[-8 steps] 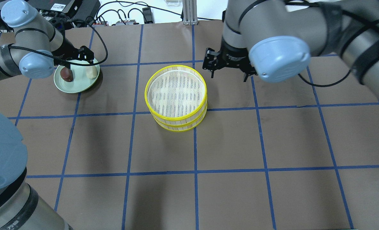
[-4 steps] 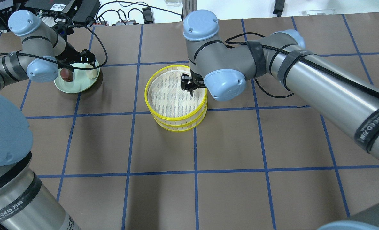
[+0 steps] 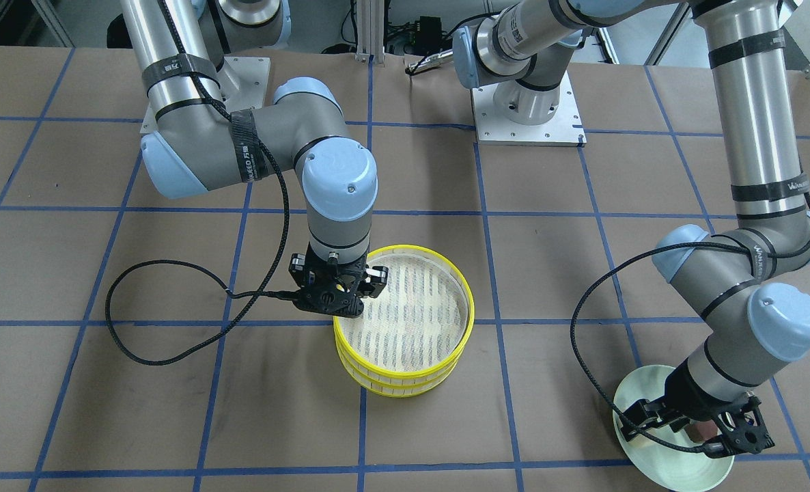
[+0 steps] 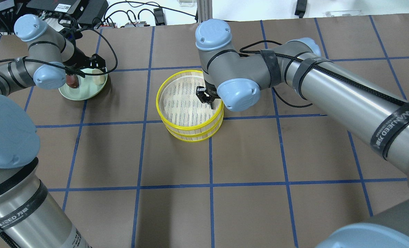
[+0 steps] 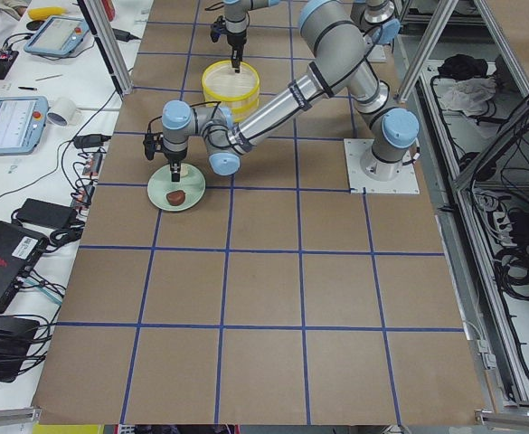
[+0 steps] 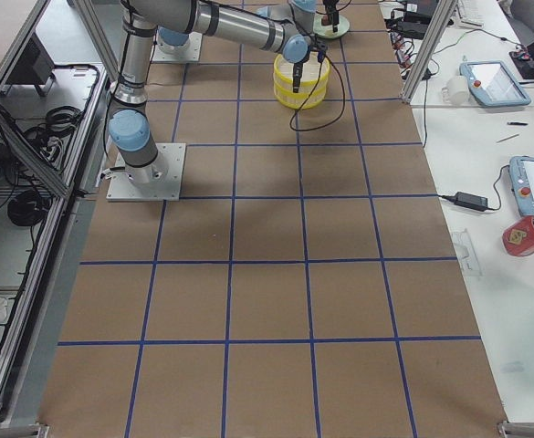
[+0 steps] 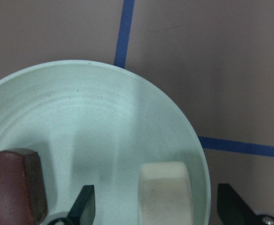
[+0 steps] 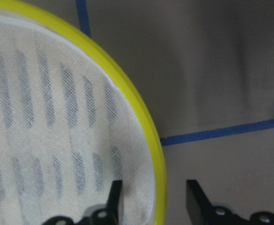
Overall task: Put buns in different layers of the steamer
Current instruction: 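Grasp the top tier rim with the right gripper while the left grasps the white bun, then lift the top tier farther from the robot while the left lifts the white bun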
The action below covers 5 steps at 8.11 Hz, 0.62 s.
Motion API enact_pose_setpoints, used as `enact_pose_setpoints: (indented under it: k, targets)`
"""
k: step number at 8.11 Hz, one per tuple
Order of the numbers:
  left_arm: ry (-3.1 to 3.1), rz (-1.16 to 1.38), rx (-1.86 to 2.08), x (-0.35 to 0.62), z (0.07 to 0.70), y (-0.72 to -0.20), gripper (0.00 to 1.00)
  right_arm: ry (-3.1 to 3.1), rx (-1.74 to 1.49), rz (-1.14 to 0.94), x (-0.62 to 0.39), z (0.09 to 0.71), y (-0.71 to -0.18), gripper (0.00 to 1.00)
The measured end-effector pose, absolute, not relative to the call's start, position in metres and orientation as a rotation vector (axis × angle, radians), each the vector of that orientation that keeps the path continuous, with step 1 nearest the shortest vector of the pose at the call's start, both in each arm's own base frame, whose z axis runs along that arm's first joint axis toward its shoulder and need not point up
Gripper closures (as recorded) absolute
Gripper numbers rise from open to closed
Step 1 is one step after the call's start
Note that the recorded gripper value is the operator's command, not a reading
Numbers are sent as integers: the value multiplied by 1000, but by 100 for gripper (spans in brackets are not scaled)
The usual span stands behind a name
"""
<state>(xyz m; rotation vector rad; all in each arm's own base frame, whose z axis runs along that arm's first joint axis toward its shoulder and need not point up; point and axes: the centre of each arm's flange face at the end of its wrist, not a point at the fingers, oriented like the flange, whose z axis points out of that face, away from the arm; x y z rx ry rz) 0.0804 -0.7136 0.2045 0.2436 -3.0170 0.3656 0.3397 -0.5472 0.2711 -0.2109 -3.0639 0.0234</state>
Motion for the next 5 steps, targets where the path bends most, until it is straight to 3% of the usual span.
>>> enact_pose_setpoints:
  k: [2, 3, 4, 5]
  targets:
    - [-3013, 359, 247, 81, 200, -715, 19, -3068, -213, 24, 340, 273, -547, 99]
    - [-3012, 353, 248, 81, 197, -715, 19, -3071, -214, 22, 340, 273, -547, 100]
    - [-3011, 348, 248, 81, 195, -715, 28, -3072, -214, 25, 340, 275, -546, 99]
    - [-3009, 345, 248, 80, 193, -715, 52, -3073, -215, 38, 339, 282, -546, 99]
